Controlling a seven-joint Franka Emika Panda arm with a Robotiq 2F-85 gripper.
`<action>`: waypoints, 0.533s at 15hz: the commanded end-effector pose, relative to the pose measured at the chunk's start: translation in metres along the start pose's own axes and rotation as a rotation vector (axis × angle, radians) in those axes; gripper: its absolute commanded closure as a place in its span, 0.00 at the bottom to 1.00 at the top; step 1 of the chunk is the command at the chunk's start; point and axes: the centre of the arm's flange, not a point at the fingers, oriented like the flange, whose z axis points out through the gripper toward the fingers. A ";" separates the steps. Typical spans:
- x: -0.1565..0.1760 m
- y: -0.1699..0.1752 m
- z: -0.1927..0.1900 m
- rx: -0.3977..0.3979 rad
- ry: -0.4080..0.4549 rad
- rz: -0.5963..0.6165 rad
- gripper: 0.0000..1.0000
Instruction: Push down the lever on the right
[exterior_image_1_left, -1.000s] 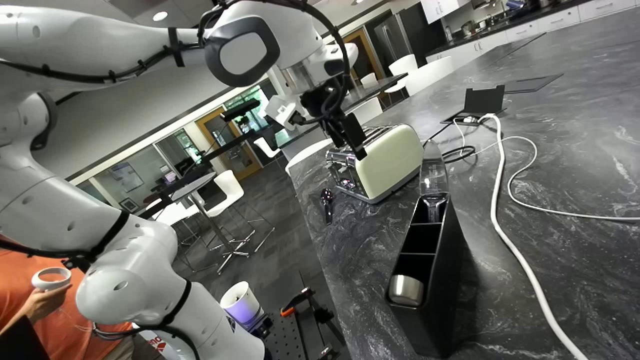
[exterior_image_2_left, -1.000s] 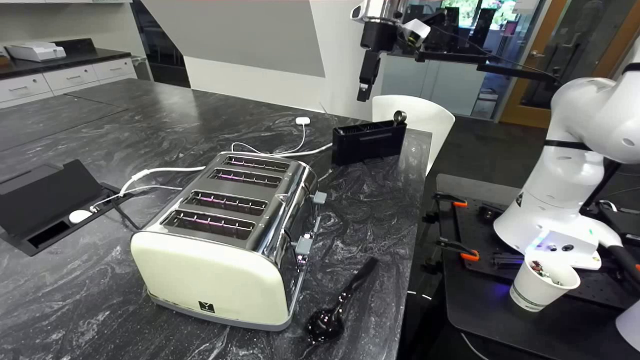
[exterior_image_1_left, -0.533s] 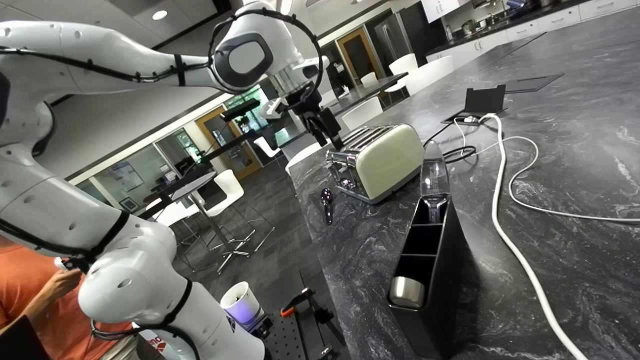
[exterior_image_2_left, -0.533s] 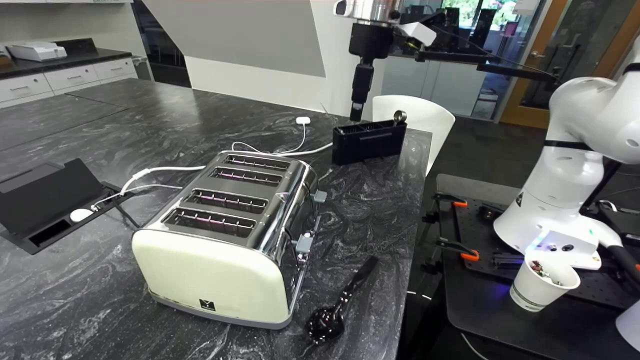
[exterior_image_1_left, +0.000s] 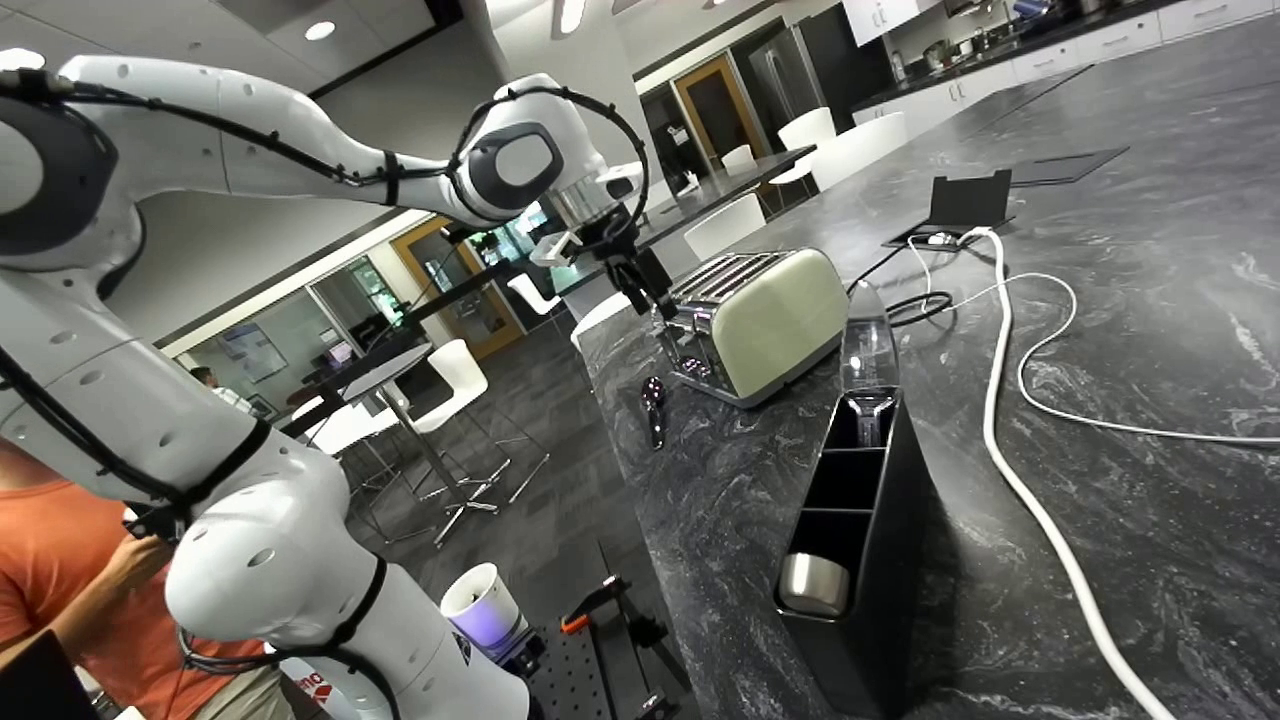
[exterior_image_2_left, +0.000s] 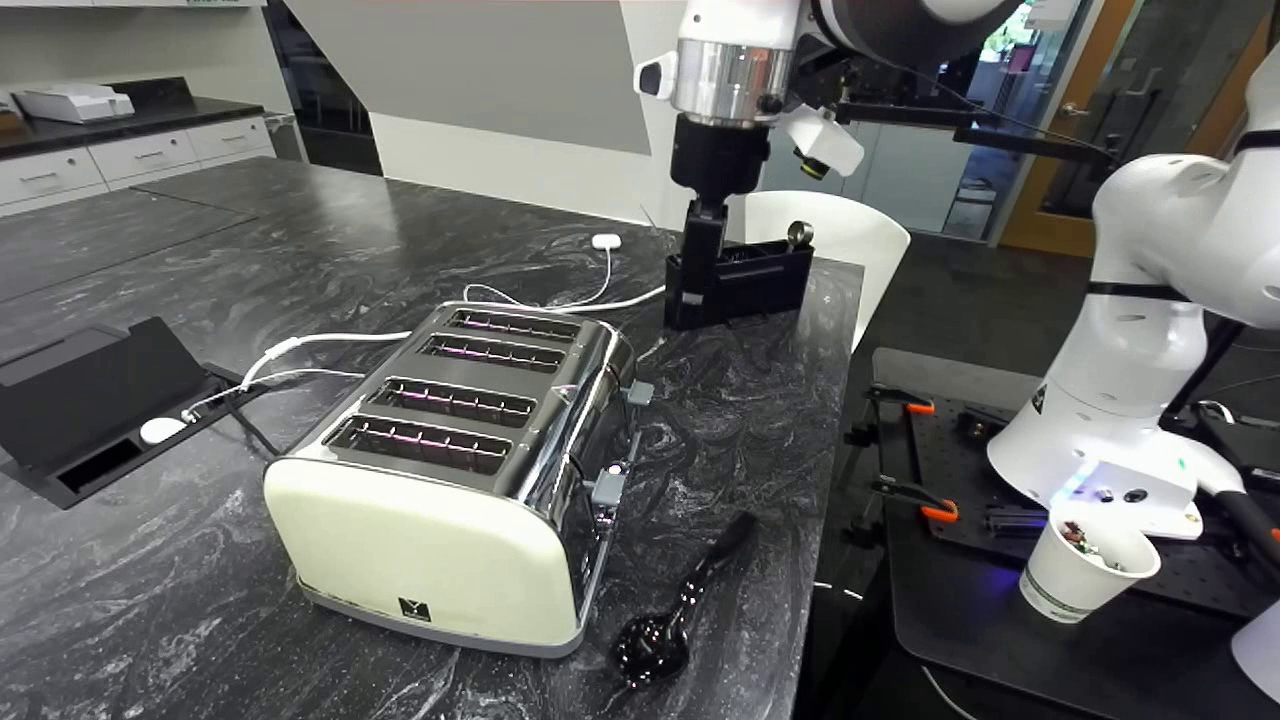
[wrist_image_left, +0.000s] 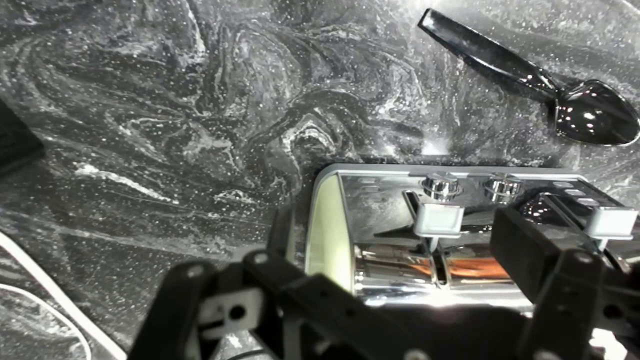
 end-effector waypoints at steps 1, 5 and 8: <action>0.002 -0.008 0.005 0.003 -0.004 -0.012 0.00; 0.007 -0.018 0.012 0.023 -0.018 -0.018 0.00; 0.010 -0.029 0.012 0.028 -0.003 0.004 0.34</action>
